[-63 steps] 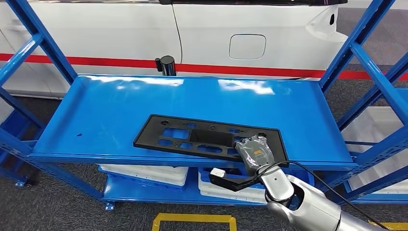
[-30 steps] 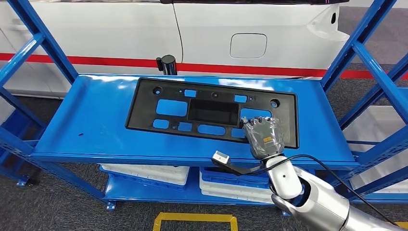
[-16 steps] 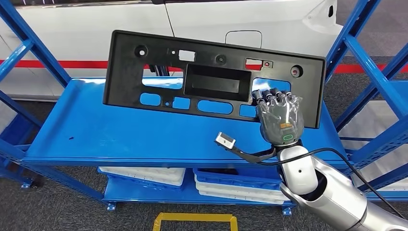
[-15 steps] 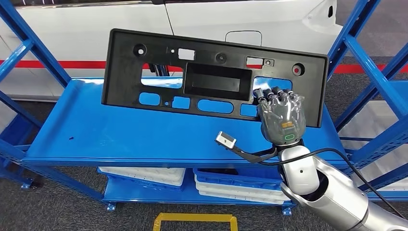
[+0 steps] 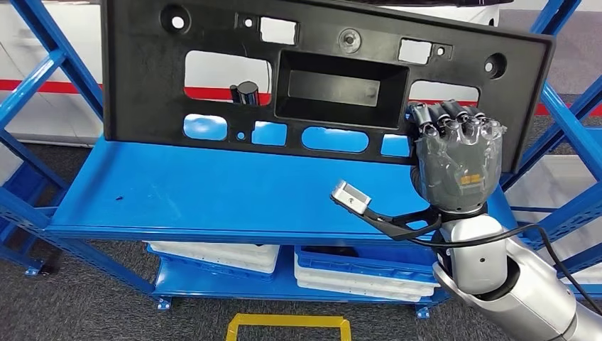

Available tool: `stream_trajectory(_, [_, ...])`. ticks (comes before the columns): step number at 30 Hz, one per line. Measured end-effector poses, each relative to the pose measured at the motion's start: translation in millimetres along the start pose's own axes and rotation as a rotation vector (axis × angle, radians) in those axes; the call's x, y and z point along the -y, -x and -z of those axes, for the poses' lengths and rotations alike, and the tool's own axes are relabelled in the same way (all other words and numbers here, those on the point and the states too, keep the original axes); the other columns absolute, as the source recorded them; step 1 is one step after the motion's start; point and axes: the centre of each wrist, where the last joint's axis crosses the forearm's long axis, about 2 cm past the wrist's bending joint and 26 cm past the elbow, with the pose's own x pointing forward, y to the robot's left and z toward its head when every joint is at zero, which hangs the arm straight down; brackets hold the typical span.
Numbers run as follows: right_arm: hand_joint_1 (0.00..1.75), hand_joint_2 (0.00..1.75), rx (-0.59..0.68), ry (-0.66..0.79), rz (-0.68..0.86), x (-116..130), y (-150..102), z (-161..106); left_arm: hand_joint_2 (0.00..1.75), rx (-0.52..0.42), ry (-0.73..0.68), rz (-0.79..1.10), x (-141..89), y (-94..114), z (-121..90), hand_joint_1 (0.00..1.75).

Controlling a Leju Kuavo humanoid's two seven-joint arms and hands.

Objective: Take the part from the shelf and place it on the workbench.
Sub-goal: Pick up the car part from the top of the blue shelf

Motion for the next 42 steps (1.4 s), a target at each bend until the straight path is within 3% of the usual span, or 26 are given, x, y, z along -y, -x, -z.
stream_trajectory(12, [1.75,1.75,-0.014,0.079,0.023,19.9,5.0,9.9,1.75,0.011,-0.032,0.011,-2.5,-3.2,2.0,0.00])
stream_trajectory(42, [1.75,1.75,0.004,0.119,0.061,27.5,3.2,15.5,1.75,0.080,-0.105,0.042,-25.9,-28.0,18.0,0.00])
